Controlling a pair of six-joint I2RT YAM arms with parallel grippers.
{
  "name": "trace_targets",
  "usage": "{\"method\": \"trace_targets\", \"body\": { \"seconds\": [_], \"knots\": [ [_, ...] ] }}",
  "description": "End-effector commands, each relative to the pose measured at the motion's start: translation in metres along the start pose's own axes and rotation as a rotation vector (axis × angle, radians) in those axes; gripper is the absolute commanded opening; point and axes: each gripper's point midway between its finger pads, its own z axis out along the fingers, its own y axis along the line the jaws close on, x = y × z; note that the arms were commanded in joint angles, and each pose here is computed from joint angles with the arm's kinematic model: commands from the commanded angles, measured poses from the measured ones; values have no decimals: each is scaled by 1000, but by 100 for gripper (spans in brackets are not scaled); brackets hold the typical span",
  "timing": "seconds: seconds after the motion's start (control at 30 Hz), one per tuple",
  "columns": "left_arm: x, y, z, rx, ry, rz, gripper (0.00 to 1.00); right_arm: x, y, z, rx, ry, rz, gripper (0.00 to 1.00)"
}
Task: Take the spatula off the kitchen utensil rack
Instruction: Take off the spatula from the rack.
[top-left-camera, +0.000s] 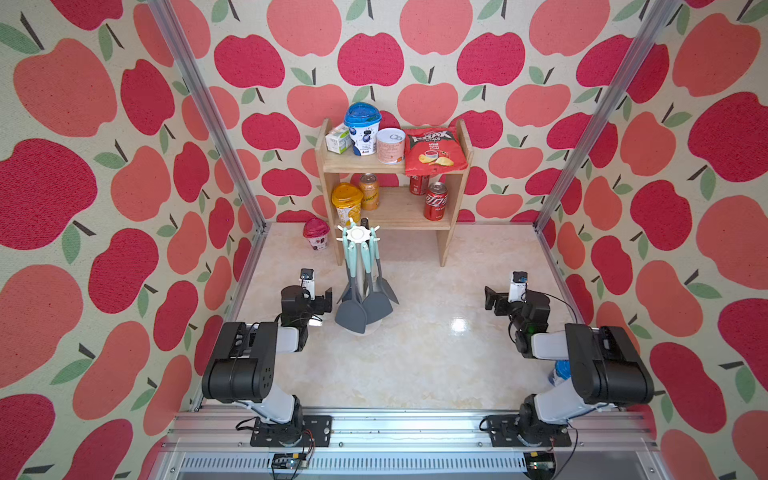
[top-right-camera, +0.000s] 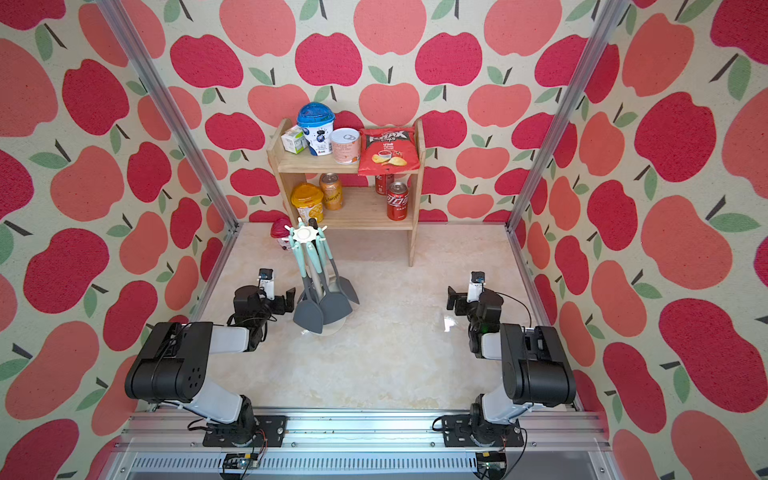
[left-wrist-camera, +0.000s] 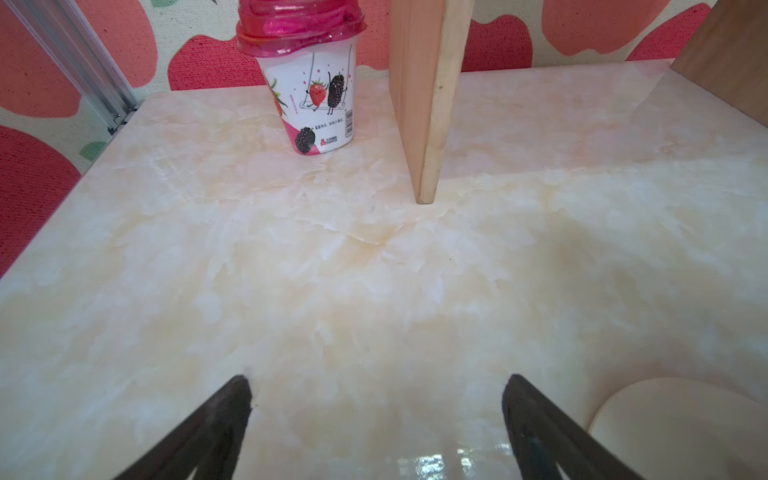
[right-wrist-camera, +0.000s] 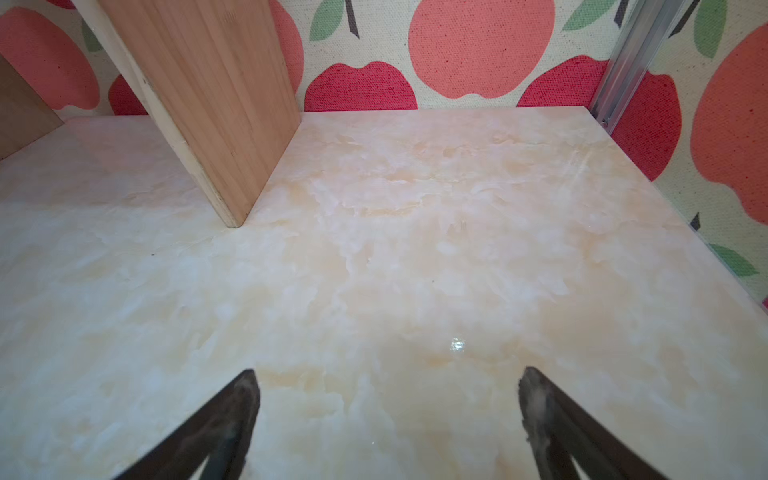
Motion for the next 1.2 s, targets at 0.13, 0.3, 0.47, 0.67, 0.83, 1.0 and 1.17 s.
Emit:
{"method": "trace_targets", "body": {
  "seconds": [0.13,0.3,0.47,0.67,0.83,1.0,1.17],
  "knots": [
    [-6,0,0,3,-20,6,97,-7,-1,2,2,-12,4,100],
    [-5,0,0,4,-19,5,97,-7,-1,3,-1,-11,10,100],
    [-6,1,0,3,-20,5,97,-8,-1,3,-3,-12,13,100],
    [-5,0,0,5,-19,6,97,-7,-2,3,-2,-12,13,100],
    [-6,0,0,12,-18,0,97,-7,-2,3,-2,-9,18,100],
    [-5,0,0,15,-16,-1,97,-7,-2,3,-1,-9,17,100],
    [-6,-1,1,28,-14,-3,97,-7,-2,3,-1,-8,18,100]
  ]
}}
